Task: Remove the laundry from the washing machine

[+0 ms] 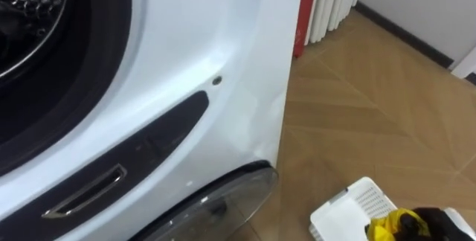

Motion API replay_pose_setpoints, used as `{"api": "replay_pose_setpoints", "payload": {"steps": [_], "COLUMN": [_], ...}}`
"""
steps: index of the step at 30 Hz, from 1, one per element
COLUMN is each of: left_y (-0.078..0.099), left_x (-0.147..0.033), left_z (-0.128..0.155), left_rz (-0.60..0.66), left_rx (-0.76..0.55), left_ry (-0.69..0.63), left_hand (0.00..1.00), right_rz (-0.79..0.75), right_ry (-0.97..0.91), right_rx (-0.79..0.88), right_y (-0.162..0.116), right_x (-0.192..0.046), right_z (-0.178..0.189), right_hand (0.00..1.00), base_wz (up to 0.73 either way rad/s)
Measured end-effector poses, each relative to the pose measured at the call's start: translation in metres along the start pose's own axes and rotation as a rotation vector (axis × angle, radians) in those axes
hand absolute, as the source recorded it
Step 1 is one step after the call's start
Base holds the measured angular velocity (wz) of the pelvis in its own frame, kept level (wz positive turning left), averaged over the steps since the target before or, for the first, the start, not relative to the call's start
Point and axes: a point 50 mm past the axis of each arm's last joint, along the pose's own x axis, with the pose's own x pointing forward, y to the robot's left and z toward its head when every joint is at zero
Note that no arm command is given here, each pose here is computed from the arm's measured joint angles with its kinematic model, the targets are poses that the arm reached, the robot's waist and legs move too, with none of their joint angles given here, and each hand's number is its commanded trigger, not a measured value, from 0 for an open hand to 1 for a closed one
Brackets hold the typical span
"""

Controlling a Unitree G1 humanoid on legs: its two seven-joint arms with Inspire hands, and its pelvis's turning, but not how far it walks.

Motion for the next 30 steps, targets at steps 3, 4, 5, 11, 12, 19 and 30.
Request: {"api": "replay_pose_setpoints", "payload": {"steps": [3, 4, 5, 11, 12, 19, 30], "left_y": [-0.002, -0.003, -0.004, -0.009, -0.010, -0.011, -0.010], "left_x": [0.000, 0.000, 0.000, 0.001, 0.001, 0.001, 0.000], "left_z": [0.005, 0.007, 0.009, 0.016, 0.016, 0.017, 0.015], "left_rz": [0.002, 0.004, 0.004, 0.002, -0.003, -0.004, -0.002], "left_rx": [-0.007, -0.014, -0.017, 0.017, 0.026, 0.032, 0.031], "left_ry": [-0.015, -0.025, -0.031, -0.047, -0.049, -0.049, -0.044], "left_hand": [0.00, 0.00, 0.00, 0.00, 0.00, 0.00, 0.00], "right_rz": [-0.021, -0.026, -0.028, -0.057, -0.069, -0.160, -0.244], "right_ry": [0.003, 0.002, 0.000, -0.016, -0.020, -0.040, -0.075], "right_rx": [-0.005, -0.006, -0.007, -0.007, -0.008, -0.028, -0.016], "right_y": [0.004, 0.006, 0.007, 0.016, 0.016, 0.011, 0.005], "right_x": [0.000, 0.000, 0.000, -0.001, -0.001, -0.002, 0.001], "right_z": [0.000, 0.000, 0.000, 0.003, 0.004, 0.006, 0.016], "right_hand": [1.00, 1.00, 1.00, 1.00, 1.00, 0.00, 0.00], "base_wz": [0.04, 0.07, 0.06, 0.08, 0.06, 0.00, 0.00]}}
